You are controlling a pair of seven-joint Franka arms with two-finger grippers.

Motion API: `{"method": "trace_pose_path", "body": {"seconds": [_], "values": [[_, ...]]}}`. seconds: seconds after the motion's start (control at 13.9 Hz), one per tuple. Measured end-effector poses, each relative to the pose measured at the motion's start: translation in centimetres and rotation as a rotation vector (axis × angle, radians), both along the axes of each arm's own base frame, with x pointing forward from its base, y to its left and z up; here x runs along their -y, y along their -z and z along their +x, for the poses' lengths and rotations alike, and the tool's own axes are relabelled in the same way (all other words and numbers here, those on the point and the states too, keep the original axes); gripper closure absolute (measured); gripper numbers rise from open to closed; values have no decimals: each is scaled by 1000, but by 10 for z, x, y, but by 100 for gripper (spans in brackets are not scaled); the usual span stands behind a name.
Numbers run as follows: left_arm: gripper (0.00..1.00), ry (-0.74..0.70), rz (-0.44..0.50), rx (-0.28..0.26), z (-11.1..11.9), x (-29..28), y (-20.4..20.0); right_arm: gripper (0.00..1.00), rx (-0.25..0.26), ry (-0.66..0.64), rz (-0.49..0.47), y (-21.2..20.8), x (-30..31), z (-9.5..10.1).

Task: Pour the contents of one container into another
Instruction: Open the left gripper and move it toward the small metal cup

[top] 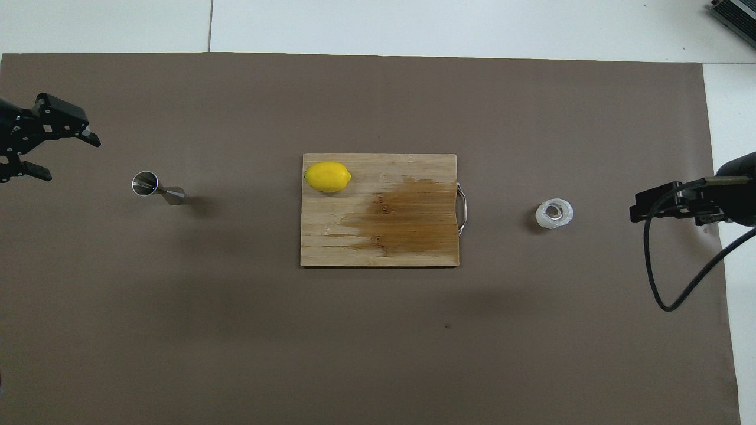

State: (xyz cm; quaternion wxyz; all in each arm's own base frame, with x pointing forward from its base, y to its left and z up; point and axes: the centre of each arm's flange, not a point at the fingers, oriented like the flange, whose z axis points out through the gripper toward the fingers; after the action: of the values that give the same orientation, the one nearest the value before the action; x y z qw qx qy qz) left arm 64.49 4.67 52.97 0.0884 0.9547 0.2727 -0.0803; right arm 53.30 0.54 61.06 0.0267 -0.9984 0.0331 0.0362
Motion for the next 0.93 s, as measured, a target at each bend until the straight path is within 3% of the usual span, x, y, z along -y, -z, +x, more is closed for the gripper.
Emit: {"method": "trace_pose_path", "body": {"seconds": [0.36,0.57,0.93], "values": [[0,-316,-88,-111,49,-26,73,0,0,0,0,0,0,0],[0,-451,-152,-131,62,-56,105,0,0,0,0,0,0,0],[0,-557,-215,-136,68,-79,129,0,0,0,0,0,0,0]]}}
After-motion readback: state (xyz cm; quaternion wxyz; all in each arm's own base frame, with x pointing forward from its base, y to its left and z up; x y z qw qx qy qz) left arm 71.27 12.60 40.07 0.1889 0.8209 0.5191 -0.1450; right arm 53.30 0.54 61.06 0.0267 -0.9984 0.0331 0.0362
